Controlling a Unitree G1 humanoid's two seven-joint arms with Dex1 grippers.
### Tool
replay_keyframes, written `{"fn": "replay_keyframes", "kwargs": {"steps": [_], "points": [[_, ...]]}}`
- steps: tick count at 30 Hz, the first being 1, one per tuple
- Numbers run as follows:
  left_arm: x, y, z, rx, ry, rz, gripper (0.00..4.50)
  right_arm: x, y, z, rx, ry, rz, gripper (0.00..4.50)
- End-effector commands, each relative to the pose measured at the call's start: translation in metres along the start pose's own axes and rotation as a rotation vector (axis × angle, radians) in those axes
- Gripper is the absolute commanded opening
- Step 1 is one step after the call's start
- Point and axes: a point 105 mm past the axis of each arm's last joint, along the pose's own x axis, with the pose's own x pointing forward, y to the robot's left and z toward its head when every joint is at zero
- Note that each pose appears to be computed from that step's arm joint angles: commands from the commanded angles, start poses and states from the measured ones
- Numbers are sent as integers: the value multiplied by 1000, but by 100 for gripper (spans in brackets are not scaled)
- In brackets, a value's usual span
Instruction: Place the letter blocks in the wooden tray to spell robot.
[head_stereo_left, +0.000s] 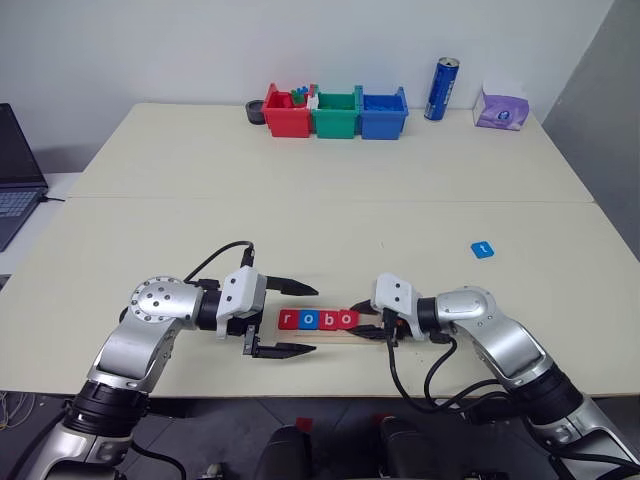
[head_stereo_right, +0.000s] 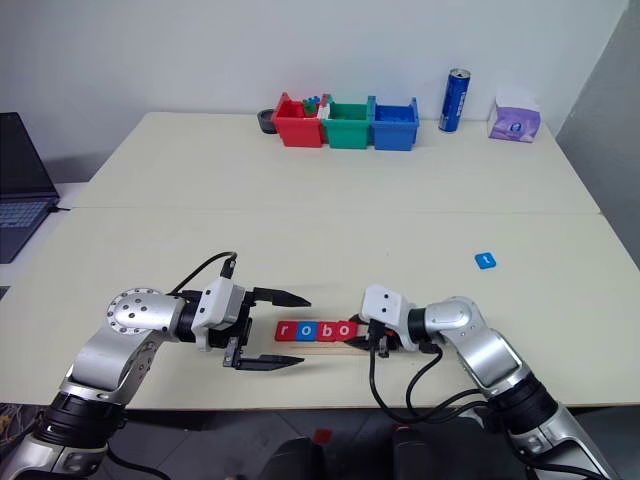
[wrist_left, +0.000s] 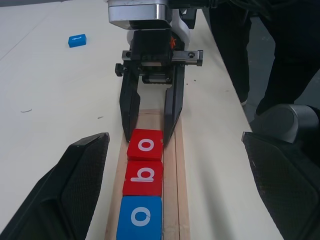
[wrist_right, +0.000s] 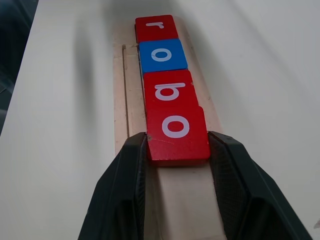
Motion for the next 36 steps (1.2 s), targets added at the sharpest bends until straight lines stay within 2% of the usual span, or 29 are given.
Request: {"fn": "replay_keyframes", "kwargs": {"steps": [1,9,17,18,30,33,36], "points": [[1,1,7,39,-14,-6,450,-1,0,11,-53,-23,17,145],[2,2,7,41,-16,-3,450,1,-1,12,-56,-27,12,145],[2,2,7,40,-17,1,450,2,-5,14,-51,-42,-14,429],[2,2,7,40,-17,1,450,1,-6,14,-52,-43,-16,448],[3,3,7,40,-19,3,450,-12,-10,25,-12,-97,-47,448],[3,3,7,40,-21,2,450,-15,-9,27,-1,-112,-45,392],[4,4,7,40,-22,2,450,-19,-6,28,5,-118,-35,287]]}}
